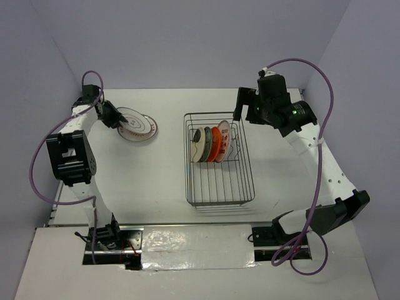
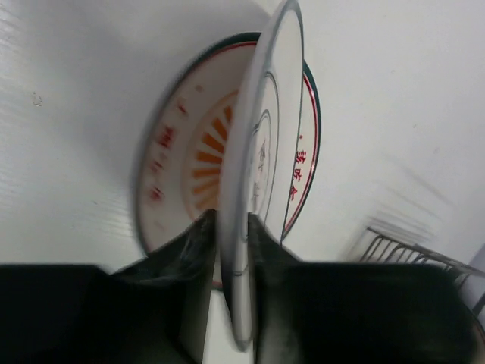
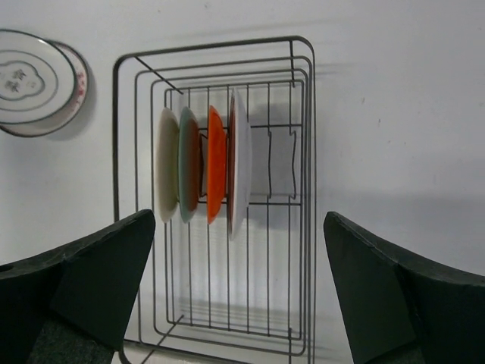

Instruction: Unload the plates from the dish rack

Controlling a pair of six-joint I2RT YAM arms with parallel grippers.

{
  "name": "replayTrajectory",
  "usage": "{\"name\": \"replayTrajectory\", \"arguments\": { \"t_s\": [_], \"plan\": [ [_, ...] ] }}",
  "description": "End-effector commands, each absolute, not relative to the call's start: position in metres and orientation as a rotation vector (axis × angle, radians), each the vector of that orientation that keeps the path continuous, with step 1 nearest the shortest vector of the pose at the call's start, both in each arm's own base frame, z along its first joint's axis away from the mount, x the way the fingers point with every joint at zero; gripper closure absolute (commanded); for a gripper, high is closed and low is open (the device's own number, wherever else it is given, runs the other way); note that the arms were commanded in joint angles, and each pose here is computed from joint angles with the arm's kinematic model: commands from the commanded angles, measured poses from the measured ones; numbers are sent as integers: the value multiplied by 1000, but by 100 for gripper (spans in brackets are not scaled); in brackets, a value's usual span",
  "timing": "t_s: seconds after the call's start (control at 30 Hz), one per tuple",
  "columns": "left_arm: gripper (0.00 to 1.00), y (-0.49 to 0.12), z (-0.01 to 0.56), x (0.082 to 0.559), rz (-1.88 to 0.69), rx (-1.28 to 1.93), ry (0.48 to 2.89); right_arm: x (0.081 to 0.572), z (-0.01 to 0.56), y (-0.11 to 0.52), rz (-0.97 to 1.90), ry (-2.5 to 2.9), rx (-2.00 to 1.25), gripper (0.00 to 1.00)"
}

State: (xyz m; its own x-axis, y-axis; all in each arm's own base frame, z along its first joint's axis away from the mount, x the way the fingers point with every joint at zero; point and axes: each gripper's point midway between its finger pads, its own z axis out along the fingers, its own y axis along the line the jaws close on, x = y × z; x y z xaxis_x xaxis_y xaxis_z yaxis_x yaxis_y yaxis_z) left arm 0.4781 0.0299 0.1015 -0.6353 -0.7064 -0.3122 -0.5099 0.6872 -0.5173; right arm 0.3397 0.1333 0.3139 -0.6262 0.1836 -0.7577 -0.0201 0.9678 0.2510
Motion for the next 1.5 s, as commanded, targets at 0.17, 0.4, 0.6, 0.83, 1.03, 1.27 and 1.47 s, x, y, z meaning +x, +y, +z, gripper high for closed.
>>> {"name": "replayTrajectory", "arguments": {
  "t_s": [0.17, 0.4, 0.6, 0.83, 1.03, 1.27, 1.47],
  "plan": [
    [17, 37, 92, 445, -433, -1023, 2403, 337, 276, 126, 54, 2419, 37, 0],
    [0, 51, 106, 413, -233, -1006, 2490, 360, 245, 147, -106, 2481, -22, 11],
    [1, 58, 158, 393, -71, -903, 2505, 374, 209, 157, -169, 2534, -39, 40],
    [1, 23, 220, 367, -145, -724, 2420, 373, 165, 171, -112, 2609, -56, 61],
    [1, -34, 257, 367, -327, -451, 2354, 373, 201, 157, -237, 2546, -34, 100],
    [1, -137, 313, 368, -776, 6, 2197, 357, 323, 93, -541, 2276, 85, 100],
    [0, -193, 358, 353, -1106, 236, 1990, 333, 383, 75, -416, 2125, 204, 100]
  ]
}}
